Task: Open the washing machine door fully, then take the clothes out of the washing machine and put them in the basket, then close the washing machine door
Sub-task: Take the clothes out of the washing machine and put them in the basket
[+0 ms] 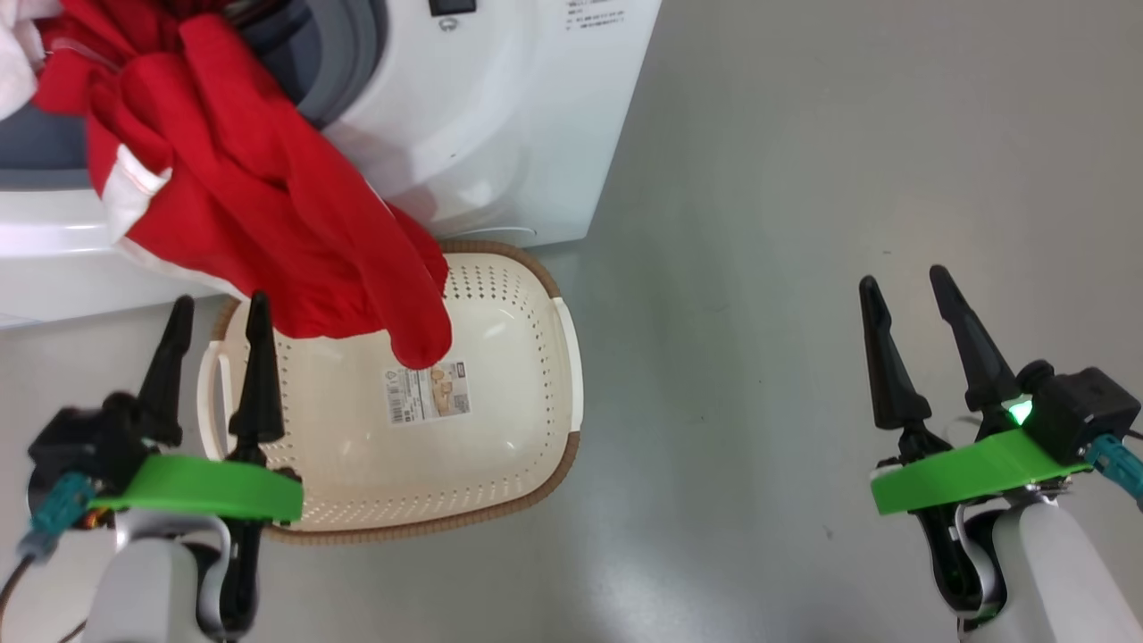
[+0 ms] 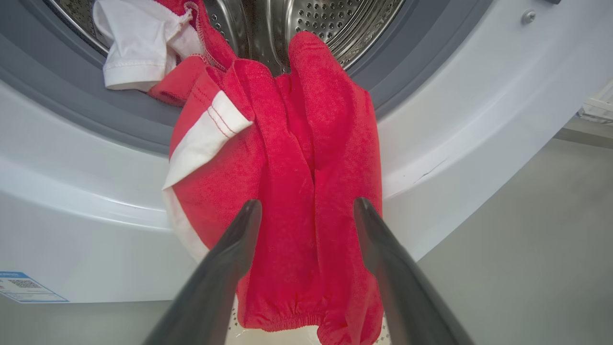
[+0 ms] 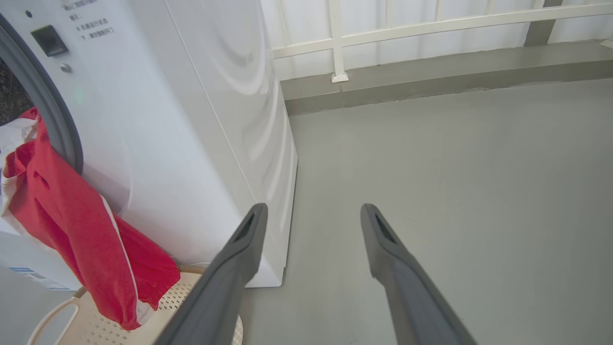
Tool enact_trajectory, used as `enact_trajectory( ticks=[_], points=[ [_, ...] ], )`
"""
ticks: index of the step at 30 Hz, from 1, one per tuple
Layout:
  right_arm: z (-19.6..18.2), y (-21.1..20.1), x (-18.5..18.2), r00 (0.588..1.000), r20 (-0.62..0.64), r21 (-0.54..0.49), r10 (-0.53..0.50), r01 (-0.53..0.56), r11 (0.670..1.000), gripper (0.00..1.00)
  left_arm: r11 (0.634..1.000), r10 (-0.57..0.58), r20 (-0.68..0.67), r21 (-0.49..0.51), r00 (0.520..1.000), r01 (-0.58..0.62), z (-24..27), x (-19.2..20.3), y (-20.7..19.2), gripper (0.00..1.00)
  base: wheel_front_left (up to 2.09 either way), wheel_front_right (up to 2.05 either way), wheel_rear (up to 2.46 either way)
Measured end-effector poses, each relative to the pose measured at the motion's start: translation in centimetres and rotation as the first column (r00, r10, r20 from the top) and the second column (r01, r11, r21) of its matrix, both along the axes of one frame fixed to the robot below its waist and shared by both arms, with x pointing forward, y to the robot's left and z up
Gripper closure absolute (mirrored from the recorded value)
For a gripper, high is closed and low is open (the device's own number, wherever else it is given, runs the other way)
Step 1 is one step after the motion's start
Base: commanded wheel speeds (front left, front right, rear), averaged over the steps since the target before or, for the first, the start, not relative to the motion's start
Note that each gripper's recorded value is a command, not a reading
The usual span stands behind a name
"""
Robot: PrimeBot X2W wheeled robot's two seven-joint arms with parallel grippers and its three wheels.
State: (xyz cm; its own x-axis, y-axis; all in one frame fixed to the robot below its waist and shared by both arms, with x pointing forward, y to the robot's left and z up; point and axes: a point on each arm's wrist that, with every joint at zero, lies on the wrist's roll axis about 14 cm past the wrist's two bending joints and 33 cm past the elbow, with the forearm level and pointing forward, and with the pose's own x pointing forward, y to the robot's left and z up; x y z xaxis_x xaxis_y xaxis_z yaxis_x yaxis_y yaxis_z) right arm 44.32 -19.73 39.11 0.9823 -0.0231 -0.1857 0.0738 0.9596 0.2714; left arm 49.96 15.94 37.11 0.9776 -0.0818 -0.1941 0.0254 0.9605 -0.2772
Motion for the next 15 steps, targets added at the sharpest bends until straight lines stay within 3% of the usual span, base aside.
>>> enact_trajectory(
  ticks=[15],
  points=[
    [0.5,0.0,-1.0,1.0,0.0,-0.007,0.0,0.0,1.0,0.0,0.996,0.081,0.078,0.018,0.994,-0.082,3.4,-3.8,2.7,0.0,0.0,0.0,0.0]
  ],
)
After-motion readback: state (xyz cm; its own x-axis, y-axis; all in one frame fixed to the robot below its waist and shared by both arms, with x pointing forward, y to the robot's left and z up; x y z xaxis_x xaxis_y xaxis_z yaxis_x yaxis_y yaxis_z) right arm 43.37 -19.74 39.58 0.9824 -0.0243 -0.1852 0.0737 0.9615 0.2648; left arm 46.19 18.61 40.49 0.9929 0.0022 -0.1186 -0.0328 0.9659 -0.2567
